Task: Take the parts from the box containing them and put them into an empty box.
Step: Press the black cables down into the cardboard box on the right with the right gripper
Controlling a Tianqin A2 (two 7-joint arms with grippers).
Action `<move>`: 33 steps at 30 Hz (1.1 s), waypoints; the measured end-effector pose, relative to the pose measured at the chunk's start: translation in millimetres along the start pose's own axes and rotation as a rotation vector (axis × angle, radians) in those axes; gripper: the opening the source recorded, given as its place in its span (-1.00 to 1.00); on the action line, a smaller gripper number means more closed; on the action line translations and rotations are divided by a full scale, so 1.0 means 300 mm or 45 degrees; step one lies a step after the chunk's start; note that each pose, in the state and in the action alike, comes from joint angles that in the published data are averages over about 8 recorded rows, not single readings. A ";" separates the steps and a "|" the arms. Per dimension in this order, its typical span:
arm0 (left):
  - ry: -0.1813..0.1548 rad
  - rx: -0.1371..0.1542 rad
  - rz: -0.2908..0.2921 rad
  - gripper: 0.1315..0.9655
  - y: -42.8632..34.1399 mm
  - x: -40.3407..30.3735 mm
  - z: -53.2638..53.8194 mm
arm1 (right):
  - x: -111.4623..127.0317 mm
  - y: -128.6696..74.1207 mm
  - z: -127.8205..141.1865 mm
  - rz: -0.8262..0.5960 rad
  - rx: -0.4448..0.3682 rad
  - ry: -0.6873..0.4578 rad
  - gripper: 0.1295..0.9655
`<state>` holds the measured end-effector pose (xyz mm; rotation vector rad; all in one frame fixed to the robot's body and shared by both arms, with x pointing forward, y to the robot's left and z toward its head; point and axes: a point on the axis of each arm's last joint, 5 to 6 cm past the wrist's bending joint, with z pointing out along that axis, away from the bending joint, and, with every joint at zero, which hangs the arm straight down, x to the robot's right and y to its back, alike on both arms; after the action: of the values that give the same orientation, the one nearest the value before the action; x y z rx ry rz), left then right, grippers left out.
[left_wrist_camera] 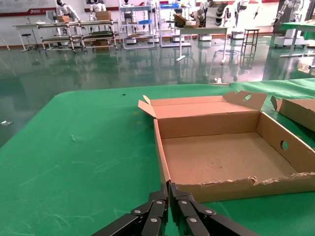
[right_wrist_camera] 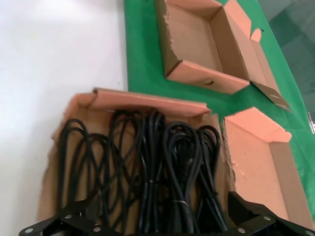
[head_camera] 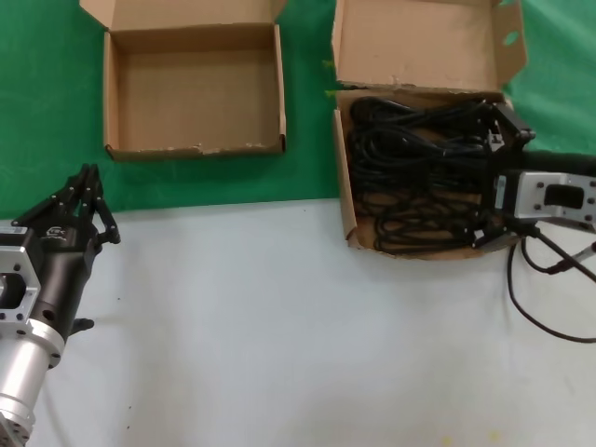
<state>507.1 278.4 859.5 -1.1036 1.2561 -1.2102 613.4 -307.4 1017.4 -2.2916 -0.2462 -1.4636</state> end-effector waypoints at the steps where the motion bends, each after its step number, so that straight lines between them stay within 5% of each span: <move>1: 0.000 0.000 0.000 -0.87 0.000 0.000 0.000 | 0.004 0.002 0.005 -0.002 -0.005 0.002 0.88; 15: 0.000 0.000 0.000 -0.96 0.000 0.000 0.000 | 0.012 0.011 0.051 -0.009 -0.026 0.012 0.58; 33: 0.000 0.000 0.000 -0.97 0.000 0.000 0.000 | 0.024 0.011 0.087 -0.143 -0.065 0.043 -0.36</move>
<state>507.1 278.4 859.5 -1.1036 1.2561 -1.2102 639.3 -299.6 1013.6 -2.3248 -0.3362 -1.5796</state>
